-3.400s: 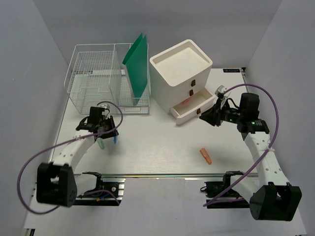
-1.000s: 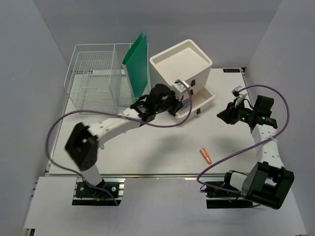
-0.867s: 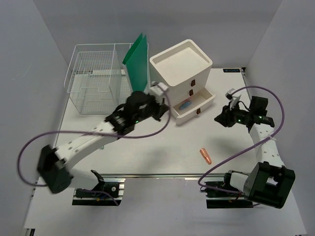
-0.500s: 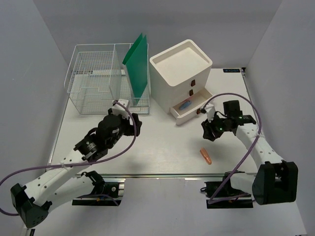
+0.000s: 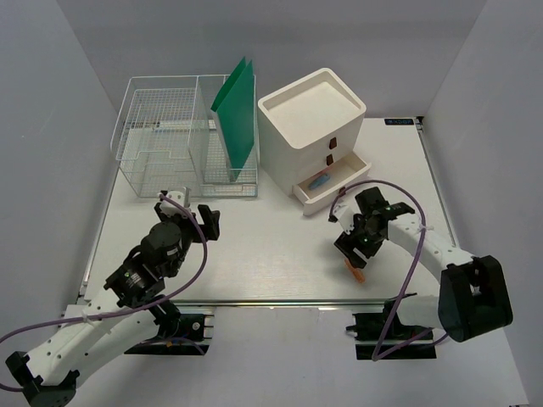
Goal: Organize the desk
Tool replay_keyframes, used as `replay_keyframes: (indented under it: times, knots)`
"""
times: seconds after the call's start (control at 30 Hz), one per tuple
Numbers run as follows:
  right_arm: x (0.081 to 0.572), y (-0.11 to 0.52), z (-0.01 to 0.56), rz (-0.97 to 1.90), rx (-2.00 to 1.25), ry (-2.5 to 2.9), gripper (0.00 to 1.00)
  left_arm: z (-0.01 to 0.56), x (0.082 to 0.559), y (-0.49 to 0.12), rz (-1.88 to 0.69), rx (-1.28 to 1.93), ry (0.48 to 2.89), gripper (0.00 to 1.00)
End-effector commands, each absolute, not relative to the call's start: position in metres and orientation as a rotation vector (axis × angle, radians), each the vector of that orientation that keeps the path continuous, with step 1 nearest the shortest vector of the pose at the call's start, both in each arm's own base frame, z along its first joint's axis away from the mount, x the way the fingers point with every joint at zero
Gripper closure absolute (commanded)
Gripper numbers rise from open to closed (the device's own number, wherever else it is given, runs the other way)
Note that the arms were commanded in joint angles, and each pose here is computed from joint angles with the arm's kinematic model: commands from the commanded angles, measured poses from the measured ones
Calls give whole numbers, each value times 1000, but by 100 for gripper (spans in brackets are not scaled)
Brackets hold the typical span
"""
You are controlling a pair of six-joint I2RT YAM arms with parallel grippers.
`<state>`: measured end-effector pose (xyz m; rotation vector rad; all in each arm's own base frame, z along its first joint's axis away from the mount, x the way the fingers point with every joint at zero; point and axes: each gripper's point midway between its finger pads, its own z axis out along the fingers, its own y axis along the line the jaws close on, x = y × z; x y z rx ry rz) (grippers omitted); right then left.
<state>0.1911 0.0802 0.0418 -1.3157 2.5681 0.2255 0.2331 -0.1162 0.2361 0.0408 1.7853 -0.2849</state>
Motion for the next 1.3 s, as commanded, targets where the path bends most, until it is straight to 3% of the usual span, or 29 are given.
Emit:
replay_keyframes:
  times: [0.0,0.8,1.0,1.1,1.27]
  knots:
    - [184,83,46,225,-1380,2591,19,235,235,-111,-258,16,1780,14]
    - [183,84,10,-26,-1510,2649,38,244,232,-106,-270,6,1745,14]
    - [177,68,-8,-121,-1513,2678,60,244,232,-108,-272,13,1747,14]
    - [179,69,-11,-114,-1503,2676,78,243,233,-107,-268,12,1749,14]
    - [214,82,18,-126,-1459,2547,91,241,234,-108,-262,13,1754,14]
